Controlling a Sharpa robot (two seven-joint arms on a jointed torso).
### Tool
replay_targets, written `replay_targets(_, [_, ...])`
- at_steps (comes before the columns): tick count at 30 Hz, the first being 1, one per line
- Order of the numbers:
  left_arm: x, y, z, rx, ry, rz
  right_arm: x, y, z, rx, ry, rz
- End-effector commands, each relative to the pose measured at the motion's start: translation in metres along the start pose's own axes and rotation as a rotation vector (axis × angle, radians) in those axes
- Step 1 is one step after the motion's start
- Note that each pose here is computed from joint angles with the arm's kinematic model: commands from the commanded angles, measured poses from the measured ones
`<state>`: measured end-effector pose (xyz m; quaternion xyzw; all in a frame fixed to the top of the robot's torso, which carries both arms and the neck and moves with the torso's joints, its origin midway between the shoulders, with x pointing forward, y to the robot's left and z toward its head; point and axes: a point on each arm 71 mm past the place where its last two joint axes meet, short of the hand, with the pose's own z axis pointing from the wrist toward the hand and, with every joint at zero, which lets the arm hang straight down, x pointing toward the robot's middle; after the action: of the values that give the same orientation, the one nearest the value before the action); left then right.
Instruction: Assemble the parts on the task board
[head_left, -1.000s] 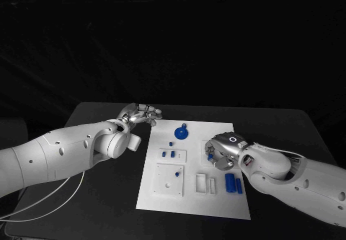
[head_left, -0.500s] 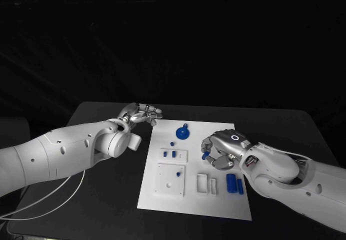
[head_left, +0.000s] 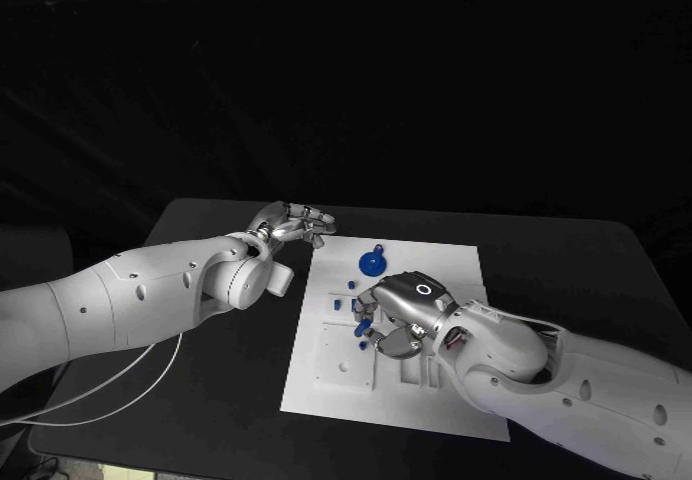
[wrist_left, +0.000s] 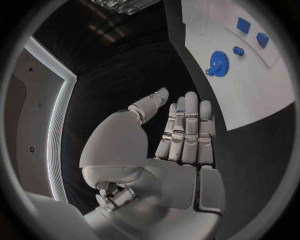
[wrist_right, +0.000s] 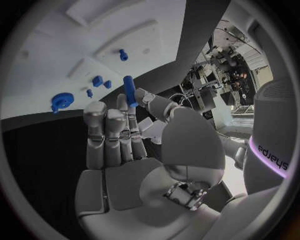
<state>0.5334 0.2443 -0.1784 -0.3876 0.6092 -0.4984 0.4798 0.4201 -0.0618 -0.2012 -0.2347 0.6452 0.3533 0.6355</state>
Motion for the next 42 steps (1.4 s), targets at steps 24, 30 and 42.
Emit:
replay_targets(24, [0.0075, -0.0028, 0.0022, 0.011, 0.019, -0.013, 0.051, 0.028, 0.01, -0.075, 0.101, -0.032])
replay_targets(30, [0.0077, -0.0027, 0.0024, 0.011, 0.02, -0.013, 0.054, 0.027, 0.008, -0.072, 0.121, -0.04])
replay_targets(42, [0.0064, -0.0023, 0.0022, 0.009, 0.018, -0.013, 0.056, 0.022, 0.005, -0.059, 0.135, -0.067])
